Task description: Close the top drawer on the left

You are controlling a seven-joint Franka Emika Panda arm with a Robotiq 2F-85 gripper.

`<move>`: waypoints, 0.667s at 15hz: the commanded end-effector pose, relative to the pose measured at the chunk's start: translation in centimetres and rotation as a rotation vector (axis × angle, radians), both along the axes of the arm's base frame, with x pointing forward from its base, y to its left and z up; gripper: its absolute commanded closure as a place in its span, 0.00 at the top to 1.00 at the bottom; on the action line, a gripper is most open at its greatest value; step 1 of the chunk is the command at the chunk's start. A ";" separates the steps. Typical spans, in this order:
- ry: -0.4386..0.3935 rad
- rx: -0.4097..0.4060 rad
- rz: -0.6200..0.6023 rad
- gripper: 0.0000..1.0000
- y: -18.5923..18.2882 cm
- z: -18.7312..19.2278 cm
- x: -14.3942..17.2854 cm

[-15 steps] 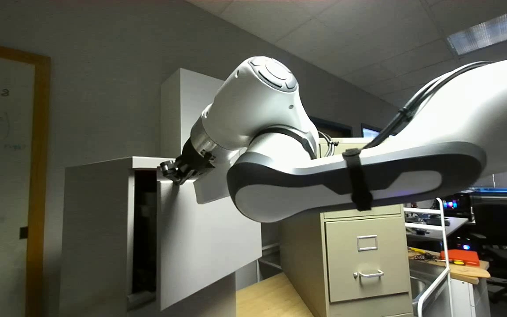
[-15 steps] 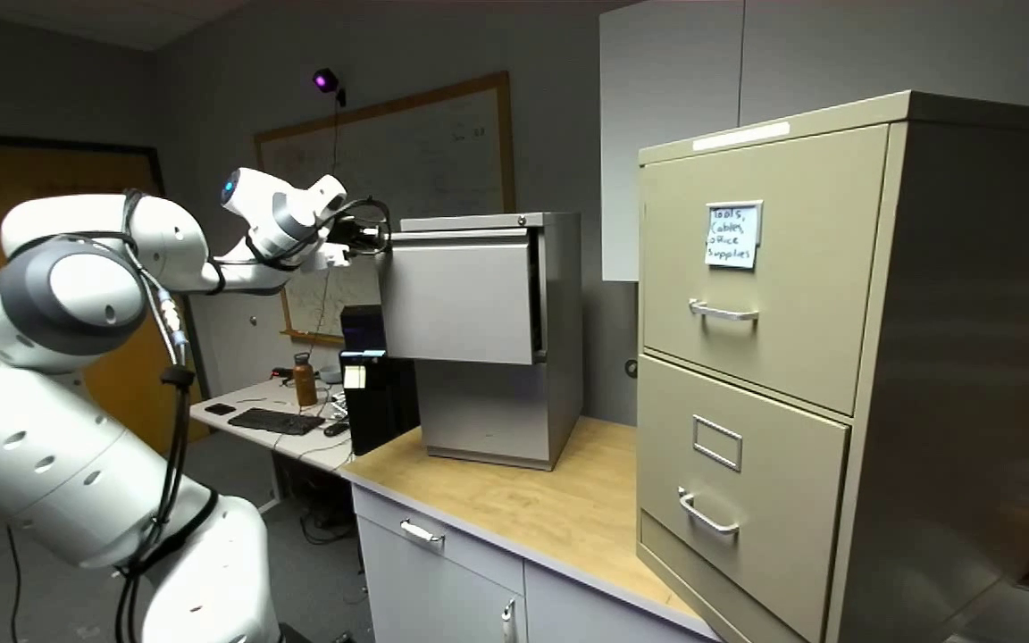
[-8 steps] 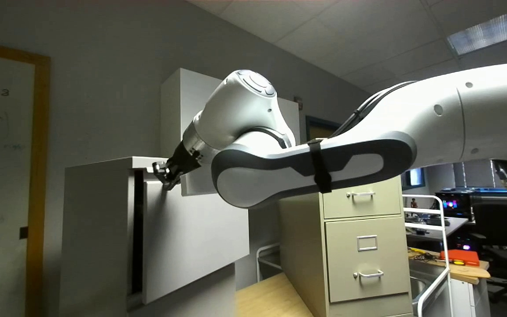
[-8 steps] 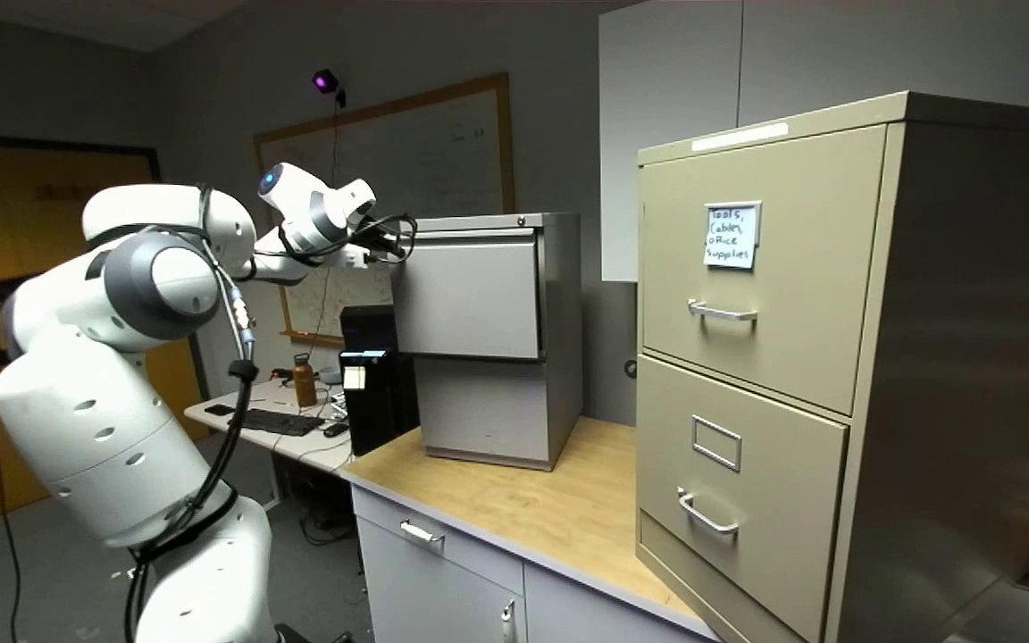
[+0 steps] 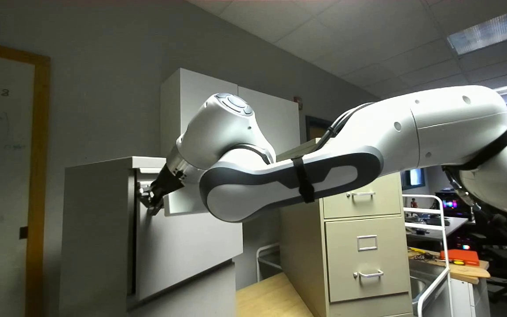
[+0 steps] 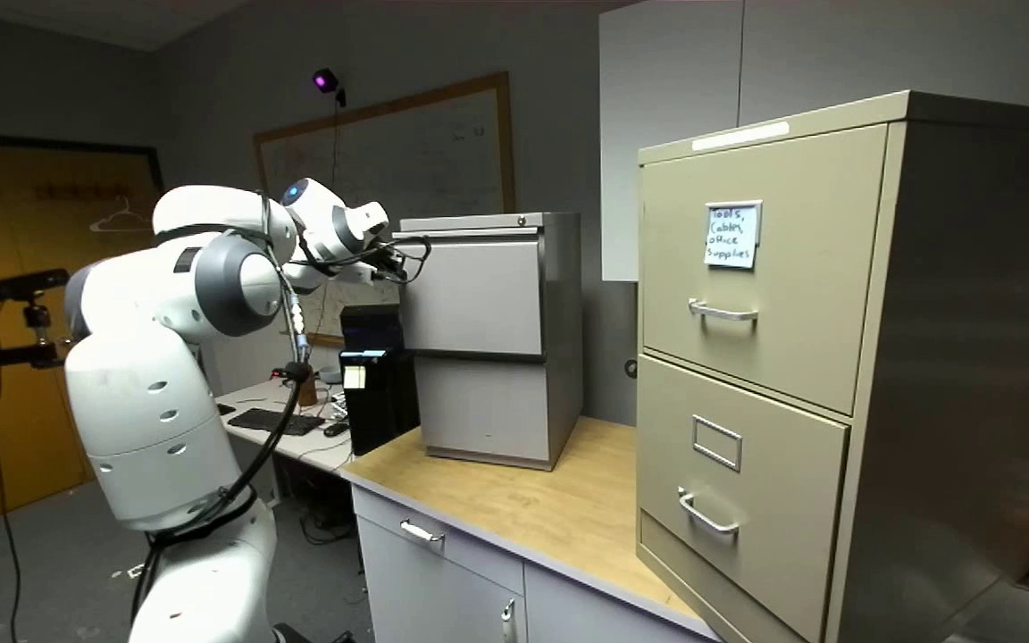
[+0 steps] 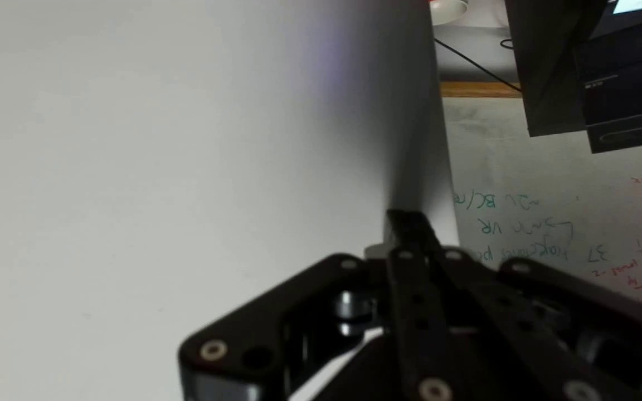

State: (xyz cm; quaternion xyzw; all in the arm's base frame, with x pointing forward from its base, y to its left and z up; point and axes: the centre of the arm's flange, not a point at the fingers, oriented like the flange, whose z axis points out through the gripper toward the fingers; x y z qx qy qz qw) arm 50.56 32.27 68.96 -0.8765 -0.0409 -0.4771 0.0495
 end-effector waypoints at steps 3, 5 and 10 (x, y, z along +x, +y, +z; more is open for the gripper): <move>-0.028 0.000 -0.024 0.00 3.6 2.8 4.3; -0.031 -0.015 -0.040 0.00 3.9 3.6 5.3; 0.072 -0.058 -0.080 0.00 4.2 3.5 8.2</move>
